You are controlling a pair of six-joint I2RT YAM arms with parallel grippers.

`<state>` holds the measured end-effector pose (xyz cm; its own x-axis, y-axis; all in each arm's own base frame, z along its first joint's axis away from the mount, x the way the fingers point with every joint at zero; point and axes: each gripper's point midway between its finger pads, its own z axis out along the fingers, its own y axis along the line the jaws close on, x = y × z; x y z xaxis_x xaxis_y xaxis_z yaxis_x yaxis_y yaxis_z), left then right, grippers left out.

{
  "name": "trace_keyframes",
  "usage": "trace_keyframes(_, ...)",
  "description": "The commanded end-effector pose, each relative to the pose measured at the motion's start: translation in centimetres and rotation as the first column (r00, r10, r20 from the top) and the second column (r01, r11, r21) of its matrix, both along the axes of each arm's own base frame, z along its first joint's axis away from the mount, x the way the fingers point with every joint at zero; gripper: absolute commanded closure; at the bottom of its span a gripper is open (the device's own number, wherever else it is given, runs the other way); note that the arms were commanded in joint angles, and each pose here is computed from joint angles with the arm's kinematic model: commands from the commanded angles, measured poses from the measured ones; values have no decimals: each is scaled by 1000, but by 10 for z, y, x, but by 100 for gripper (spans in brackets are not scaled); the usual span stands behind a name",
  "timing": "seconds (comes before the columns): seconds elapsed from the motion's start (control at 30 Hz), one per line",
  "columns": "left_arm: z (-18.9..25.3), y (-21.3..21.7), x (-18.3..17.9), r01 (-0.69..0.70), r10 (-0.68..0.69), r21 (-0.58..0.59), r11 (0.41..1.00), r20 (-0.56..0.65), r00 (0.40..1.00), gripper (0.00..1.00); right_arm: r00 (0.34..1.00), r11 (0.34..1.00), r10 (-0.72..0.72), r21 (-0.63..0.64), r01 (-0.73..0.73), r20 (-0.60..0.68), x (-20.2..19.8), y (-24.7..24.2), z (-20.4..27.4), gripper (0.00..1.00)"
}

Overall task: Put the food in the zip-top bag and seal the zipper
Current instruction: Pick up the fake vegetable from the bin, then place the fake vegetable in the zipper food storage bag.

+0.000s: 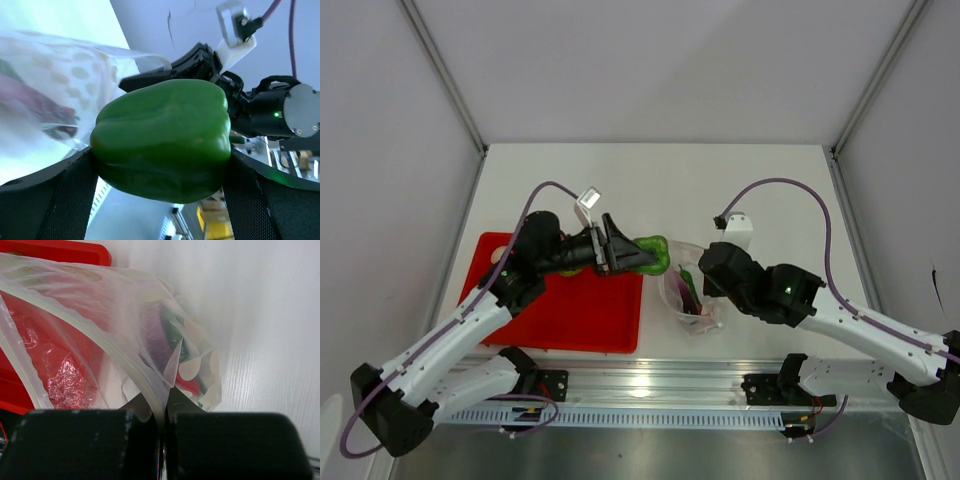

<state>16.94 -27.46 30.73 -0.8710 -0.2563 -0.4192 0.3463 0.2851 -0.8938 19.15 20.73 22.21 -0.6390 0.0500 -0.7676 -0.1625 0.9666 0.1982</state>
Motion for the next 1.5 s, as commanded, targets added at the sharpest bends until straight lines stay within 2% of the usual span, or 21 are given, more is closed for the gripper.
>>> trace_keyframes(0.0, 29, -26, -17, 102, -100, -95, 990, 21, 995, 27, 999, 999, -15, 51, 12, 44, 6, 6, 20, 100)
trace_keyframes(0.23, 15, -53, -13, 131, -134, -45, 990, -69, 989, 24, 999, 999, -17, 49, 14, 49, 6, 3, 22, 100)
trace_keyframes(0.53, -30, -51, -1, 64, -24, 194, 979, -205, 978, 21, 998, 998, -12, 66, 9, 56, 5, 5, 27, 100)
trace_keyframes(0.67, -47, -45, 5, 32, 30, 327, 944, -182, 983, 19, 998, 997, -12, 75, 8, 61, 5, 6, 31, 100)
trace_keyframes(1.07, -54, -45, 6, -5, 62, 505, 863, -97, 993, 15, 998, 996, -12, 92, 6, 67, 6, 9, 37, 100)
trace_keyframes(1.2, -54, -52, 4, 18, 36, 524, 852, -94, 995, 10, 998, 996, -5, 90, -1, 59, 5, 11, 34, 100)
trace_keyframes(1.3, -50, -59, 2, 36, 4, 511, 859, -77, 997, 0, 998, 996, -4, 91, -1, 55, 4, 11, 33, 100)
trace_keyframes(1.47, -46, -56, 5, 16, 9, 520, 854, -46, 999, 0, 998, 996, -10, 90, 4, 58, 3, 7, 35, 100)
